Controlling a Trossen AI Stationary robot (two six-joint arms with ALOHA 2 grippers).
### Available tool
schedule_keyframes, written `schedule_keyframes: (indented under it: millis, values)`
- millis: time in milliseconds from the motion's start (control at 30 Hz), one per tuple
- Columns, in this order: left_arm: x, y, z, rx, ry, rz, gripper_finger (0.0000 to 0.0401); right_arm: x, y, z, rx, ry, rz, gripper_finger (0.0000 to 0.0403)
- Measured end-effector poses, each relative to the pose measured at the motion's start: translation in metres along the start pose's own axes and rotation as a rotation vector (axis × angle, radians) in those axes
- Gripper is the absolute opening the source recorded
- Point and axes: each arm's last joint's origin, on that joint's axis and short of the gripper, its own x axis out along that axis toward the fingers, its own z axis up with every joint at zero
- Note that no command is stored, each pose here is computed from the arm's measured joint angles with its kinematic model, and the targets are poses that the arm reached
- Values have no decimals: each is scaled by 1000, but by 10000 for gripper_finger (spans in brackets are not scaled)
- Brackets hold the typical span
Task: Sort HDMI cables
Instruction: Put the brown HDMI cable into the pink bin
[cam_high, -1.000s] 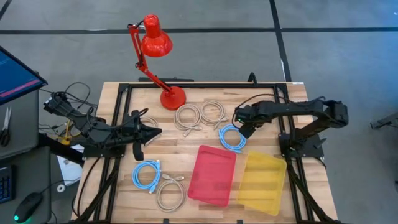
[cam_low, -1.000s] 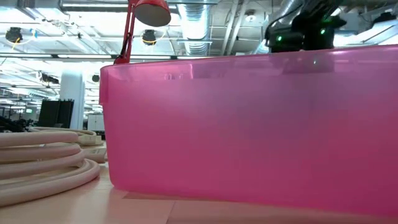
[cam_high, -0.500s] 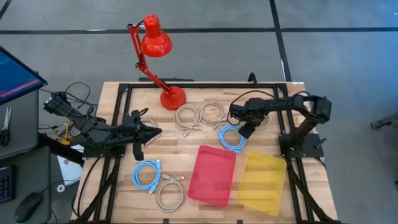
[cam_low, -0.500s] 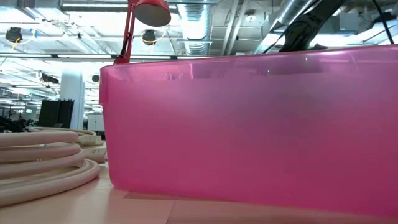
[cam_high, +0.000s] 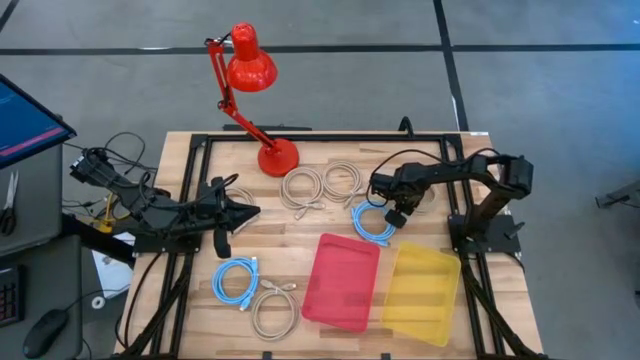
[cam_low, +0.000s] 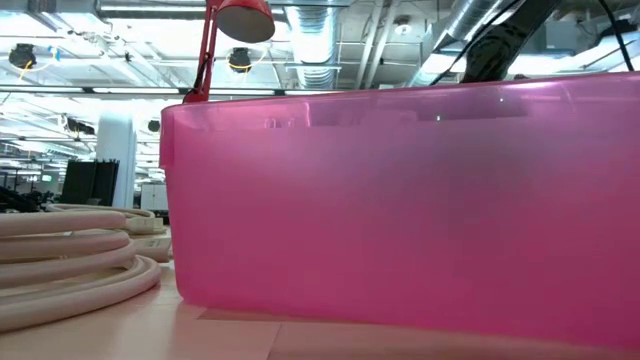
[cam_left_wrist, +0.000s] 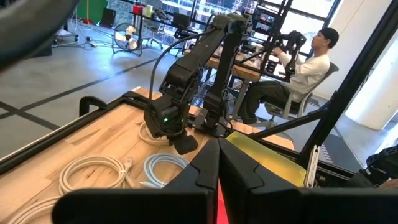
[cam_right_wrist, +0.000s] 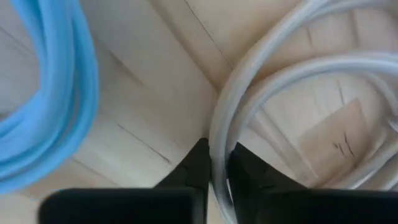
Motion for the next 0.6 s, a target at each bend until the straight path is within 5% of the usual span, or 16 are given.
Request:
schedule_keyframes:
  millis: [233,600]
  values:
    - [0,0,0,0,0,0,8,-20,-6,-6,31,-91,24,23]
    - [0,0,0,-4,-3,-1,8,-85,-31,-46,189,-434,163,23]
